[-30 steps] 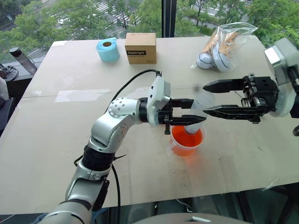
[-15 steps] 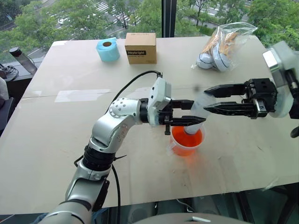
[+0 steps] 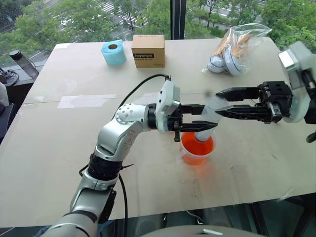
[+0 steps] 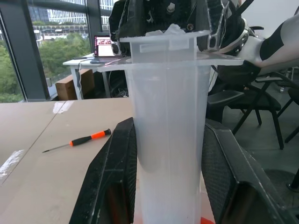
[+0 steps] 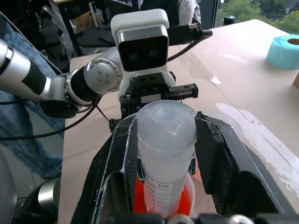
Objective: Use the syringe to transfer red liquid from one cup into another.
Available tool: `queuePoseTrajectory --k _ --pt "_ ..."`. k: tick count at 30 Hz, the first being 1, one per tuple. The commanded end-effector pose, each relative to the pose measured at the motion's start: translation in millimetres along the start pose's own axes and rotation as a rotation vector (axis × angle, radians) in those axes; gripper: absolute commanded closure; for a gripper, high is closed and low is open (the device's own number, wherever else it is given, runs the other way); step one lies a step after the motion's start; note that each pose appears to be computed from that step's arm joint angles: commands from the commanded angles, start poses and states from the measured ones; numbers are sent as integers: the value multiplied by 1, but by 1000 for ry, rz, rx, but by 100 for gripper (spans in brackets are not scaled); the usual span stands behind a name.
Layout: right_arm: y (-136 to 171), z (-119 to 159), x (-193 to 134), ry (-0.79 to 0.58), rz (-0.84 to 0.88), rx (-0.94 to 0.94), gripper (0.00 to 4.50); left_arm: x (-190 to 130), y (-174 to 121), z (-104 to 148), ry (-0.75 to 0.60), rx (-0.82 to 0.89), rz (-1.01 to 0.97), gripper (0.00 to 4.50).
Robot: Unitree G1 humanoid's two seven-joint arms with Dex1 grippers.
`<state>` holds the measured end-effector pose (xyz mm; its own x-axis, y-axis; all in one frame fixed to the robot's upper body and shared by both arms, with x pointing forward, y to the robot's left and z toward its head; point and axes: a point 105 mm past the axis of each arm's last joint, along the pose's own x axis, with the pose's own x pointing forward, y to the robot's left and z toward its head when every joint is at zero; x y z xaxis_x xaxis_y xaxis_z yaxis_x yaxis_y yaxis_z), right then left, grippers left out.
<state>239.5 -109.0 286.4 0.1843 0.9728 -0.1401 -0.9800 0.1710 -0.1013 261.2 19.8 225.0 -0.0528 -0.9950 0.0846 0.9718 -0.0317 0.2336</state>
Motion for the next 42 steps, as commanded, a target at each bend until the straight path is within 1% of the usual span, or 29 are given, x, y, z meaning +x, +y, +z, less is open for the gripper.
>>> queuePoseTrajectory --k 1,10,20,31,33,34,35,38,42 --pt "-4 29 -10 -113 -43 -46 316 2 -7 6 -12 27 -37 317" --pt "-13 44 -18 -247 -68 59 316 1 -9 4 -8 20 -44 317" --pt "-16 45 -21 -278 -94 104 316 3 -9 3 -4 20 -49 317" --pt "-14 37 -20 -238 -95 96 316 3 -9 2 -6 20 -53 317" --pt "-14 37 -20 -231 -88 99 212 4 -9 2 -7 19 -52 317" --pt "-13 36 -20 -228 -83 101 198 4 -9 2 -7 19 -52 317" --pt "-12 36 -20 -227 -76 105 147 4 -9 2 -7 20 -52 317" --pt "-12 36 -21 -228 -78 99 12 4 -8 2 -7 26 -49 317" --pt "-15 42 -24 -267 -86 100 12 4 -6 5 -21 33 -37 317"
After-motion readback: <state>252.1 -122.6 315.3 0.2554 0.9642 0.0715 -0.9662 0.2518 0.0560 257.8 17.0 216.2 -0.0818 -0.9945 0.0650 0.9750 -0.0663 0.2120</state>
